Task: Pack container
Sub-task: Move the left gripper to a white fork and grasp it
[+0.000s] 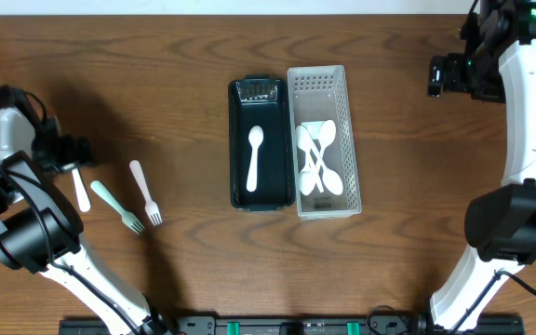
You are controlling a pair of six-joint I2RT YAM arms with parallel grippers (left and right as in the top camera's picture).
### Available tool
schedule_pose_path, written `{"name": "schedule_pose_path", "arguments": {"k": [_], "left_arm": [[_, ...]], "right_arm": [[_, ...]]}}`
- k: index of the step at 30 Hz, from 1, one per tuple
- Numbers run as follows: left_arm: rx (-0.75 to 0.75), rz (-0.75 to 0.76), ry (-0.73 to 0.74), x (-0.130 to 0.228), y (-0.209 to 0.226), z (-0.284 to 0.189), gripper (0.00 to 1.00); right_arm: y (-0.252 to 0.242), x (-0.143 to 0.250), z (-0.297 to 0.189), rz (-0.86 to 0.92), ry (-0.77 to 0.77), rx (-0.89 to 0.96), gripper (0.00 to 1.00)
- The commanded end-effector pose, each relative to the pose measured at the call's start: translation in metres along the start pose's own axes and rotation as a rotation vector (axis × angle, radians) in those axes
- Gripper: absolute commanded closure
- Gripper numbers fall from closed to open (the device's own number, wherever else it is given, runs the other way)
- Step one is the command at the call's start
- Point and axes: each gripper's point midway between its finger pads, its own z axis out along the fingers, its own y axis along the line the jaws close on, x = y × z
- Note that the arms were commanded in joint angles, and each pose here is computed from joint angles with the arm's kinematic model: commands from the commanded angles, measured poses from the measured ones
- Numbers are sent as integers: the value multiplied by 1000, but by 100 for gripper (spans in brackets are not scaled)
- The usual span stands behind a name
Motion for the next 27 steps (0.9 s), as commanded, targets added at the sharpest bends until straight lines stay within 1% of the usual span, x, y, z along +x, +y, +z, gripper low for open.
{"name": "schedule_pose_path", "arguments": {"k": [1, 4, 10, 12, 17, 18, 19, 22, 25, 27], "left_arm": [[32, 25, 26, 12, -7, 16, 1], [67, 43, 16, 15, -14, 23, 0], [67, 45, 12, 16, -14, 28, 0], [67, 41, 16, 17, -14, 28, 4], [70, 42, 39, 23, -15, 28, 18], [71, 41, 42, 23, -15, 28, 26], [71, 39, 43, 24, -15, 28, 31], [71, 37, 44, 24, -15, 28, 36], [71, 37, 45, 24, -15, 28, 44], [71, 37, 45, 24, -15, 28, 46]], "right_arm": [[-3, 1, 5, 6, 14, 12, 1], [-4, 2, 5, 6, 17, 12, 1], [-4, 3, 5, 6, 22, 13, 1], [-4, 3, 5, 6, 22, 13, 1], [-4, 3, 5, 5, 22, 13, 1], [-4, 3, 5, 5, 22, 13, 1], [-4, 3, 5, 6, 22, 13, 1], [-4, 3, 5, 5, 23, 13, 1], [-4, 5, 5, 5, 29, 13, 1], [-4, 6, 5, 4, 33, 14, 1]]}}
